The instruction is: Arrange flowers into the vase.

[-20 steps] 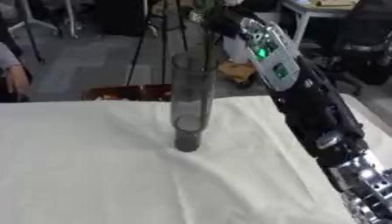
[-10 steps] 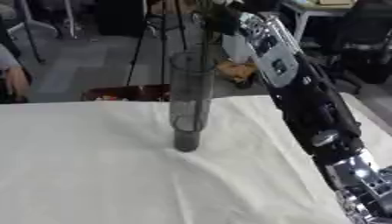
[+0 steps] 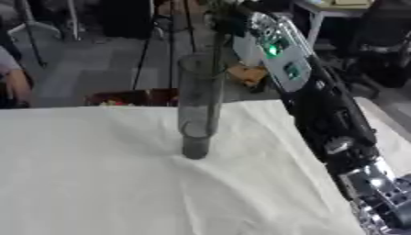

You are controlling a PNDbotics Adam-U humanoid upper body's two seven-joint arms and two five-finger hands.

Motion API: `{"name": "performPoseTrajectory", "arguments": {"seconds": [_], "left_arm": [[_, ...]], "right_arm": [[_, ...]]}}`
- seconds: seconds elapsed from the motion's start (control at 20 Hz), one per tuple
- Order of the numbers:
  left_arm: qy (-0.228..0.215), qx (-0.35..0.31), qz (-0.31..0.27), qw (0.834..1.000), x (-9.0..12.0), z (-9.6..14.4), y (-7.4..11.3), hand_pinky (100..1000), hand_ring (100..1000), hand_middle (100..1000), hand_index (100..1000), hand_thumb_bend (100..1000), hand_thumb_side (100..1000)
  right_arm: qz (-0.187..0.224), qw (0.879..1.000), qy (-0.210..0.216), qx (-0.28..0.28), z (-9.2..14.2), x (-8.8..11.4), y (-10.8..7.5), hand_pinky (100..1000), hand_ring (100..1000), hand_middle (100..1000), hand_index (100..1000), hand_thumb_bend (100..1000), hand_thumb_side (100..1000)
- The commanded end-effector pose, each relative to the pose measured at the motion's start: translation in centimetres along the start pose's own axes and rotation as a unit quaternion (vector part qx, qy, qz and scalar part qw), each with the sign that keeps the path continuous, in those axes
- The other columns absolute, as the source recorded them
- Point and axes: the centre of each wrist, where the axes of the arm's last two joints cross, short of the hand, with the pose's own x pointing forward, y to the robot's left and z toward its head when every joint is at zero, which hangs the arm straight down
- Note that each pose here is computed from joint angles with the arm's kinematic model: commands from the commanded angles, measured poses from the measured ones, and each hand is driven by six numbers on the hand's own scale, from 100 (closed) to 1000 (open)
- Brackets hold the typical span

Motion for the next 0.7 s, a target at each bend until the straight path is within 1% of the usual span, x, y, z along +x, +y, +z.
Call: {"name": "performPoseTrajectory", "arguments": {"seconds": [0.05,0.2,0.4,0.6,0.65,0.7], "left_arm": [[-0.018,0.002,-0.008,1.000,0.56,-0.72,0.58,811,914,939,985,100,1000],[-0.018,0.003,-0.008,1.000,0.55,-0.68,0.57,811,914,939,985,100,1000],[-0.017,0.004,-0.008,1.000,0.53,-0.64,0.56,811,914,939,985,100,1000],[-0.017,0.004,-0.008,1.000,0.53,-0.64,0.55,811,914,939,985,100,1000],[-0.017,0.004,-0.008,1.000,0.53,-0.64,0.55,811,914,939,985,100,1000],[-0.015,0.005,-0.007,1.000,0.50,-0.57,0.55,811,914,939,986,100,1000]], "right_arm": [[-0.007,0.999,-0.016,-0.029,0.62,0.64,-1.87,836,852,618,490,100,791],[-0.021,0.999,-0.020,-0.044,0.97,0.45,-2.02,832,842,604,488,100,786],[-0.051,0.996,-0.021,-0.071,1.37,0.22,-1.91,828,833,595,485,100,771],[-0.062,0.995,-0.021,-0.077,1.39,0.20,-1.65,828,833,595,485,100,771],[-0.064,0.995,-0.021,-0.078,1.39,0.20,-1.62,822,819,579,481,100,741],[-0.068,0.994,-0.020,-0.084,1.53,0.10,-1.71,823,817,577,482,100,733]]}}
